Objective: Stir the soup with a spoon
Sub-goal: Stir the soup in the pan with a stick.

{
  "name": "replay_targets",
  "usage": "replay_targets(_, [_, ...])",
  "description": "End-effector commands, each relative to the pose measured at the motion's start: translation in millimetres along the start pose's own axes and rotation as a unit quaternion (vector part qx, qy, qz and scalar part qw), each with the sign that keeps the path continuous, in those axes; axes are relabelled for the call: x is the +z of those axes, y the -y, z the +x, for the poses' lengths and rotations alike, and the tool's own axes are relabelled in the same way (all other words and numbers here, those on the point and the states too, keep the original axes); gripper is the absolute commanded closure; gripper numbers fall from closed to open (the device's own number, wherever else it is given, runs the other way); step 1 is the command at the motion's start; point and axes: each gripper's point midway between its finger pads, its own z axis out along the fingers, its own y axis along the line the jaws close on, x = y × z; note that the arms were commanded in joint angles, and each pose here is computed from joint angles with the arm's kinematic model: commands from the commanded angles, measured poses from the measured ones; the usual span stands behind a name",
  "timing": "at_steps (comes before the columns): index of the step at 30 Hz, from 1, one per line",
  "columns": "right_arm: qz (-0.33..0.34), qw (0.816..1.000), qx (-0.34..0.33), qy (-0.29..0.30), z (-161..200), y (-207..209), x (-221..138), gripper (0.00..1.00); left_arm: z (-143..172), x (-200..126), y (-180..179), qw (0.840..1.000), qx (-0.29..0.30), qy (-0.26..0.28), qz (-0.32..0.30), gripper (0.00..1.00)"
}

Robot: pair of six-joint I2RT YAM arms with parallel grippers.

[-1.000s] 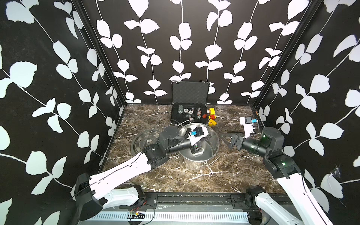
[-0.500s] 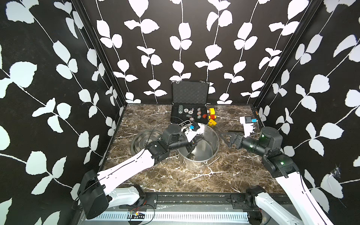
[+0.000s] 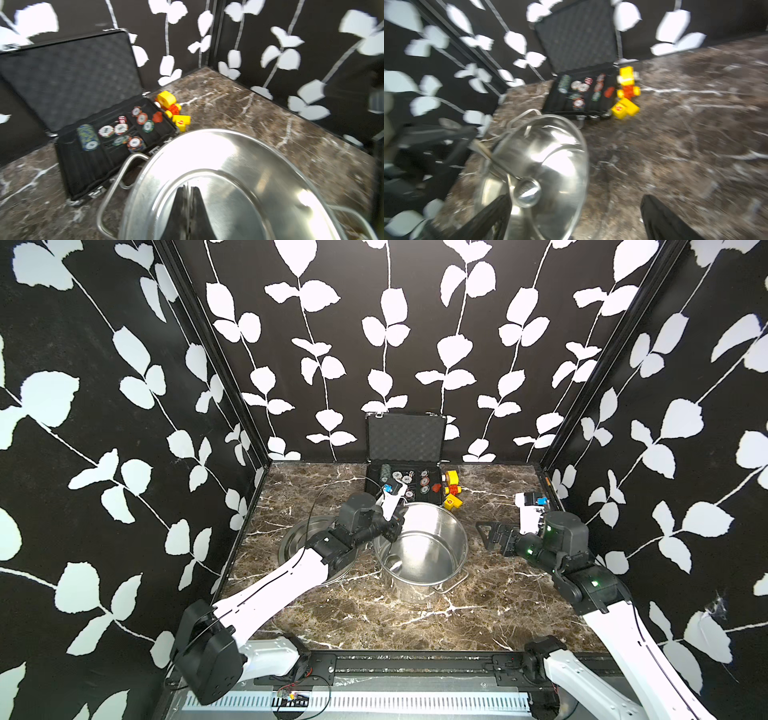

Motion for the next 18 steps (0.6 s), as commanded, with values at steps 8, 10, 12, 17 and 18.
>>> replay_targets(8, [0.084, 0.996, -0.01, 0.005, 4.2, 30.3, -2.9, 0.01, -58.8, 47.5, -1.6, 0.994, 0.046, 0.094, 0.007, 1.0])
replay_targets(10, [0.088, 0.996, -0.009, 0.007, 5.1, 32.2, -3.9, 0.01, -64.9, 58.2, 7.2, 0.993, 0.044, 0.108, 0.035, 1.0])
replay_targets(12, [0.09, 0.996, -0.009, 0.008, 5.0, 32.9, -4.4, 0.01, -69.5, 68.0, 16.9, 0.99, 0.04, 0.123, 0.063, 1.0])
replay_targets(17, [0.088, 0.996, -0.006, 0.003, 5.6, 32.1, -3.5, 0.01, -77.2, 84.2, 50.1, 0.981, 0.056, 0.142, 0.12, 1.0])
replay_targets(18, [0.089, 0.996, -0.005, 0.002, 5.9, 32.2, -3.6, 0.01, -77.5, 85.9, 57.4, 0.979, 0.06, 0.144, 0.129, 1.0])
